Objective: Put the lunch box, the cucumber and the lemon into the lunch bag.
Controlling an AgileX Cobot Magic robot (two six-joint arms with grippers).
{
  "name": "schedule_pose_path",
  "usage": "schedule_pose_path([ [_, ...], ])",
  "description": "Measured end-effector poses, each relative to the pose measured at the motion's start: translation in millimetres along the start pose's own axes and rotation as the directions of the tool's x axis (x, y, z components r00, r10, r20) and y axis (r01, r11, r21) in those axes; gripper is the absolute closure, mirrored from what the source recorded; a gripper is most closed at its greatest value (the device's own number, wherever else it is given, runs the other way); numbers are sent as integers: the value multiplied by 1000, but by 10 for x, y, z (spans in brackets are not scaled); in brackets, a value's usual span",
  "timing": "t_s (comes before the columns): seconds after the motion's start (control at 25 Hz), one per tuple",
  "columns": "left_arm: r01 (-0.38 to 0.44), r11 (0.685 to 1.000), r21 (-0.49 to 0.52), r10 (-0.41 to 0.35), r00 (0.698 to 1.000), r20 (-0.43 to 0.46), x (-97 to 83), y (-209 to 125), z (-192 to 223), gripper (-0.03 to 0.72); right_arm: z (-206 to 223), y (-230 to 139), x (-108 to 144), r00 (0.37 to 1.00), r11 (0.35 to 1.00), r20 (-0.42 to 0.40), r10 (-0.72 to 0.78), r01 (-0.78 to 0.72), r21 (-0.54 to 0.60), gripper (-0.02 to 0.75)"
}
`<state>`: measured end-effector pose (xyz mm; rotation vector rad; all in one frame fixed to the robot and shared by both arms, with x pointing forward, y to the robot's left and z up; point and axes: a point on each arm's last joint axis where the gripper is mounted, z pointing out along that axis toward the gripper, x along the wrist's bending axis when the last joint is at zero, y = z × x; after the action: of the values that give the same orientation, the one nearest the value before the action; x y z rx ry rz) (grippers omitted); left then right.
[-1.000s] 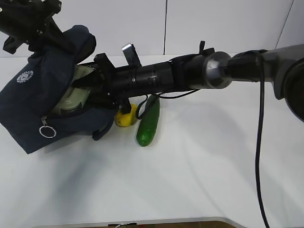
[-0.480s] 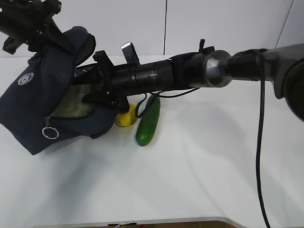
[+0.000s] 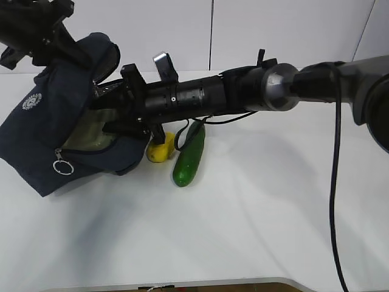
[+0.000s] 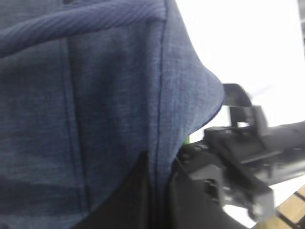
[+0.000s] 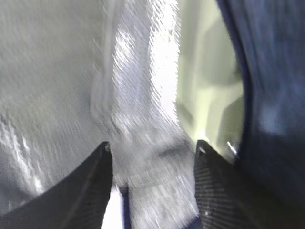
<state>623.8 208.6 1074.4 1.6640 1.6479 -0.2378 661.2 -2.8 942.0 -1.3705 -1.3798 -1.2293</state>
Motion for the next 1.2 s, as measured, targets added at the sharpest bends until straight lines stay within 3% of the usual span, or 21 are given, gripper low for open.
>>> schedule_pose_path([
  [0.32, 12, 1000, 27, -11, 1000, -21, 104, -2, -65, 690, -56, -69, 3, 991, 992, 96, -88, 79, 95, 321],
  [0.8, 13, 999, 47, -8, 995, -103, 275, 1, -146, 690, -228, -125, 515, 960, 963, 135, -246, 226, 144, 321],
  [1.2, 19, 996, 91, -3, 984, -176, 425, -23, -226, 690, -536, -240, 792, 831, 925, 417, -368, 284, 252, 320],
])
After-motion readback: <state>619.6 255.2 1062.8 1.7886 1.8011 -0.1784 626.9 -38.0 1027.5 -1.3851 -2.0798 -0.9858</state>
